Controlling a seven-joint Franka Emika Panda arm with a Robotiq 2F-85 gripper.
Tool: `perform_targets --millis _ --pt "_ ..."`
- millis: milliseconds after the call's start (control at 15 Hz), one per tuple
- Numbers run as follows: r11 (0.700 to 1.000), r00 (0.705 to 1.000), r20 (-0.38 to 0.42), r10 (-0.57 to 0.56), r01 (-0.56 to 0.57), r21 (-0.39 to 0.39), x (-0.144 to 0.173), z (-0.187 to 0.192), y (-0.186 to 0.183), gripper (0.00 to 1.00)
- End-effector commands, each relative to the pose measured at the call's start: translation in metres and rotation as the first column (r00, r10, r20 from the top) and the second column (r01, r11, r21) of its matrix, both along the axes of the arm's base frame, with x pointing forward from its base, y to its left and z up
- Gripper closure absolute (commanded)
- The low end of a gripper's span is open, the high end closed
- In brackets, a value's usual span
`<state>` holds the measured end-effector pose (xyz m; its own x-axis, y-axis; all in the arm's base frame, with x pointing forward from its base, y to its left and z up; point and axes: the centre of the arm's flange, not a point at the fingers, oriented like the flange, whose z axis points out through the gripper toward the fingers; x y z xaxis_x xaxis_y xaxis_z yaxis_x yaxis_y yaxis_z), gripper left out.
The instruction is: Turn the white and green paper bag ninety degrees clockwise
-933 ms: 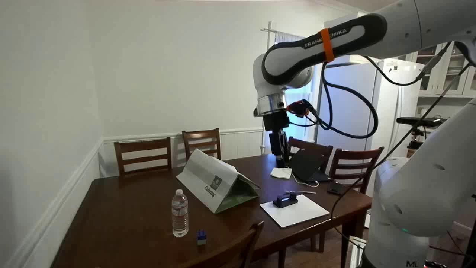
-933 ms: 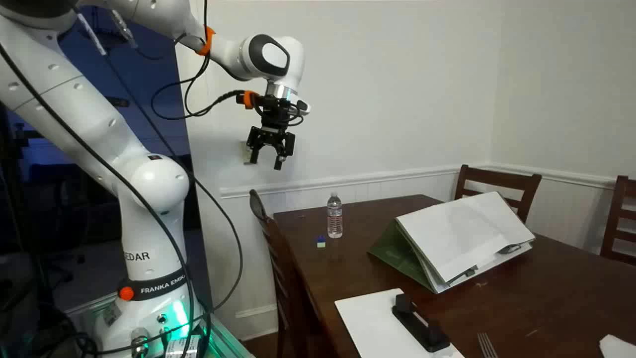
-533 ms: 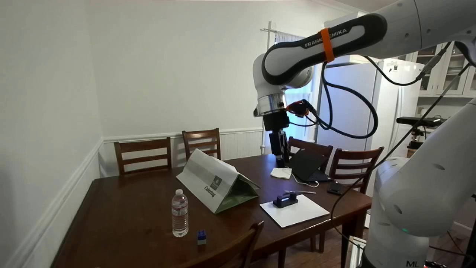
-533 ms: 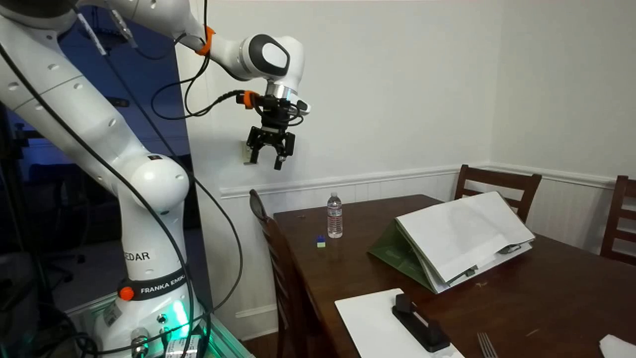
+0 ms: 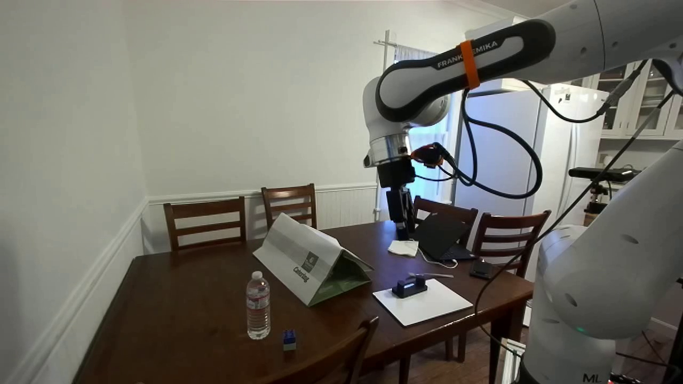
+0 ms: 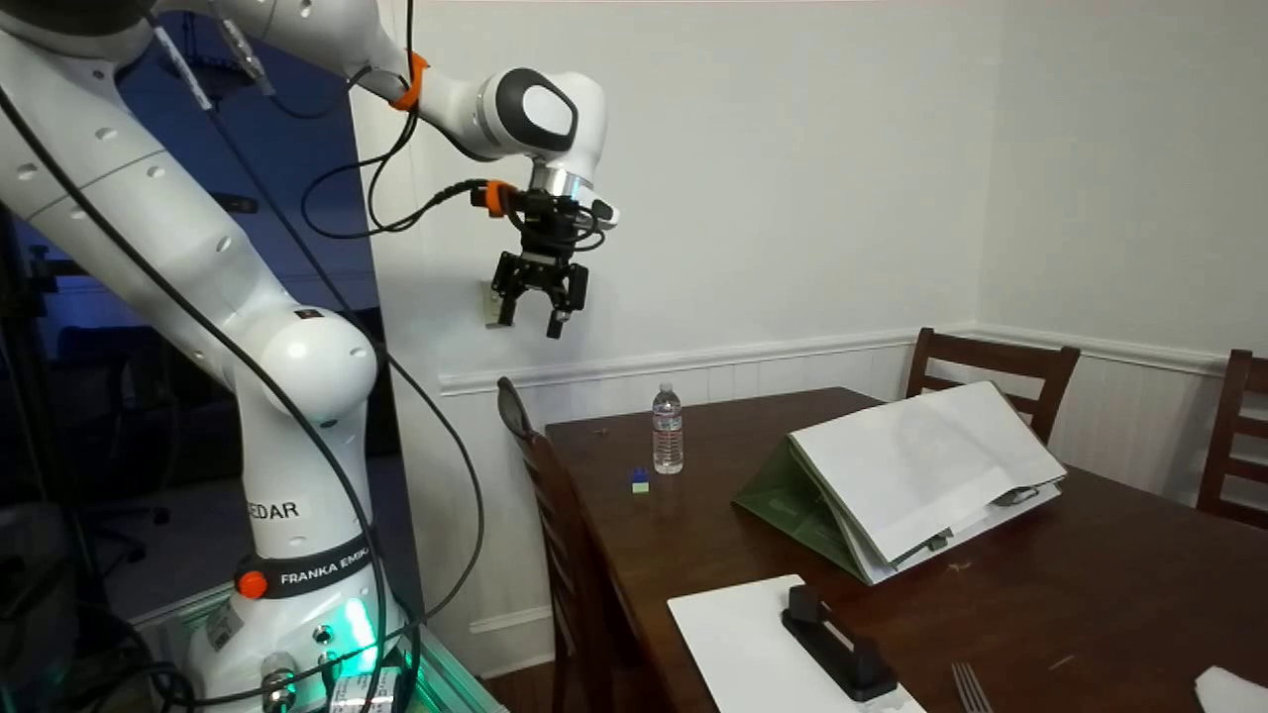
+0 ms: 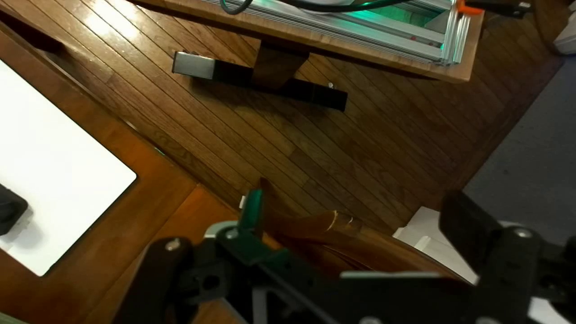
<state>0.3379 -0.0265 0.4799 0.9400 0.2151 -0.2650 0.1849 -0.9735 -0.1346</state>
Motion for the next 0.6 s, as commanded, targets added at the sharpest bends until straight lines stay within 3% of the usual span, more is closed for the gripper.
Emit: perform_targets --millis 0,267,533 --pt "1.000 0.996 0.082 -0.022 0.022 0.003 0.035 -0.006 -0.008 0.00" --pt "0.998 0.972 0.228 -0.053 0.059 -0.018 0.114 -0.023 -0.038 0.00" --pt "0.984 0.926 0.344 -0.155 0.174 -0.027 0.187 -0.044 -0.076 0.00"
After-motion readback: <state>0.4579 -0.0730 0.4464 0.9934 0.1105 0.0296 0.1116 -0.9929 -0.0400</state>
